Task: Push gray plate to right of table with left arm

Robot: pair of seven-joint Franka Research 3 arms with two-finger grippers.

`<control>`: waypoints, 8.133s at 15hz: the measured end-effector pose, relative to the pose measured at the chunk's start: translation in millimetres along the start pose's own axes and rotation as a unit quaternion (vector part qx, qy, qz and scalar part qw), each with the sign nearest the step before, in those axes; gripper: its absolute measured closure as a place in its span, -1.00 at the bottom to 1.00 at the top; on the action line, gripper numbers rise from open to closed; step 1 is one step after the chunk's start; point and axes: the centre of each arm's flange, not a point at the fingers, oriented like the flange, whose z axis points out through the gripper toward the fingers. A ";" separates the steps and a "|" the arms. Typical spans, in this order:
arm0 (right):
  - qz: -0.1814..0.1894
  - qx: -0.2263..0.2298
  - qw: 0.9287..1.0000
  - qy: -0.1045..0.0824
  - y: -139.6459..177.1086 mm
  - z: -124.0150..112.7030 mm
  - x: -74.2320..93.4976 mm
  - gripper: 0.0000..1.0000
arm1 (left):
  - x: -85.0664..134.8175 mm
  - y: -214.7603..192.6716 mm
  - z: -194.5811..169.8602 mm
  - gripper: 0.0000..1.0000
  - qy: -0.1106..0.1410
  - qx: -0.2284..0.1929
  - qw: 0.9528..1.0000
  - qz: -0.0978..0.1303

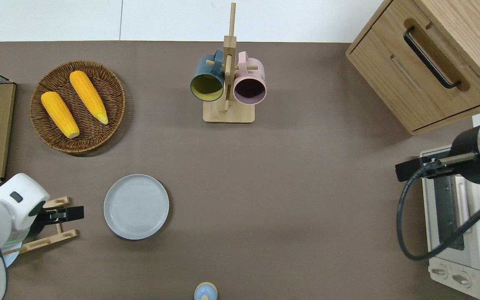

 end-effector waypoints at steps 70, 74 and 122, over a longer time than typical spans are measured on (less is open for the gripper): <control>0.000 0.000 1.000 0.000 0.0 0.0 0.0 -0.97 | -71.4 313.0 160.7 0.81 0.055 -0.046 0.965 -0.253; 0.000 0.000 1.000 0.000 0.0 0.0 0.0 -0.97 | -73.6 352.8 160.2 0.81 0.061 -0.038 0.961 -0.269; 0.000 0.000 1.000 0.000 0.0 0.0 0.0 -0.97 | 79.4 130.6 -45.3 -0.99 -0.103 0.030 0.993 -0.038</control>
